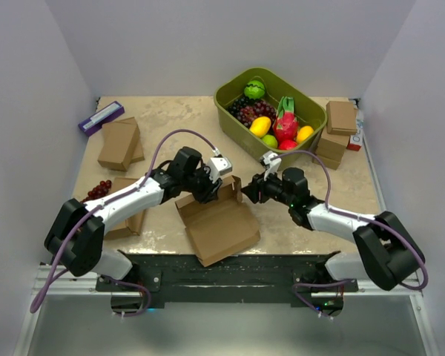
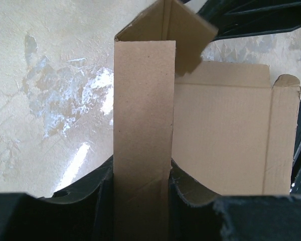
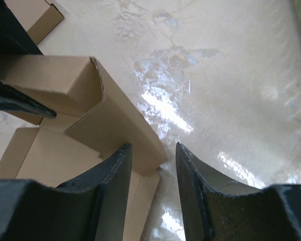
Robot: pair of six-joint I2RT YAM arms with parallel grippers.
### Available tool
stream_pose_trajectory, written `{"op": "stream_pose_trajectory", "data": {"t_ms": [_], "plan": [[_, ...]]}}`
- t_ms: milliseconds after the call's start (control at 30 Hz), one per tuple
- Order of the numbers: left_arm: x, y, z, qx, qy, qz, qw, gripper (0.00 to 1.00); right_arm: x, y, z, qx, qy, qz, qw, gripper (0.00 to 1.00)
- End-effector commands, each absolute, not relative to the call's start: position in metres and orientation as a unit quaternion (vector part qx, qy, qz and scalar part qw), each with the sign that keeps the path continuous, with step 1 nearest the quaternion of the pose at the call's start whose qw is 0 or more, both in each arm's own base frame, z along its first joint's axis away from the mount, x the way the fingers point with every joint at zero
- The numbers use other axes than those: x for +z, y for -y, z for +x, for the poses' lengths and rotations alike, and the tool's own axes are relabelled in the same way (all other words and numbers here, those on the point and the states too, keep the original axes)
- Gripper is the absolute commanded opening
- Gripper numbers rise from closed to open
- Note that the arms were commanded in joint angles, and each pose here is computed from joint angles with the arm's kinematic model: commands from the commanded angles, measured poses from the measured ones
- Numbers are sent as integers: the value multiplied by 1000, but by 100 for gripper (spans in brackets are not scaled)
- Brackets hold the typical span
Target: Fold the paper box
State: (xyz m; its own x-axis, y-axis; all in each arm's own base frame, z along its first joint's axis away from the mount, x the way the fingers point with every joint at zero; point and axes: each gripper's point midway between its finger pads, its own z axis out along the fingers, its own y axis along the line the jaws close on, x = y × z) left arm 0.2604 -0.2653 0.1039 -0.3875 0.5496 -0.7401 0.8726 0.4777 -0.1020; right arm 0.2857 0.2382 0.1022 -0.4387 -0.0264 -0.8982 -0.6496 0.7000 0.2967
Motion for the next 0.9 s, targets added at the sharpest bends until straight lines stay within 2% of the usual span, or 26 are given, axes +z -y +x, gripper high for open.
{"op": "stream_pose_trajectory", "data": {"t_ms": [0, 433, 867], "plan": [[104, 268, 256, -262, -783, 461, 326, 29, 139, -260, 300, 349, -732, -258, 525, 44], [102, 268, 256, -262, -785, 461, 322, 29, 139, -284, 293, 391, -709, -305, 501, 46], [108, 280, 236, -317, -755, 487, 304, 28, 145, -305, 307, 410, -678, -340, 507, 48]]}}
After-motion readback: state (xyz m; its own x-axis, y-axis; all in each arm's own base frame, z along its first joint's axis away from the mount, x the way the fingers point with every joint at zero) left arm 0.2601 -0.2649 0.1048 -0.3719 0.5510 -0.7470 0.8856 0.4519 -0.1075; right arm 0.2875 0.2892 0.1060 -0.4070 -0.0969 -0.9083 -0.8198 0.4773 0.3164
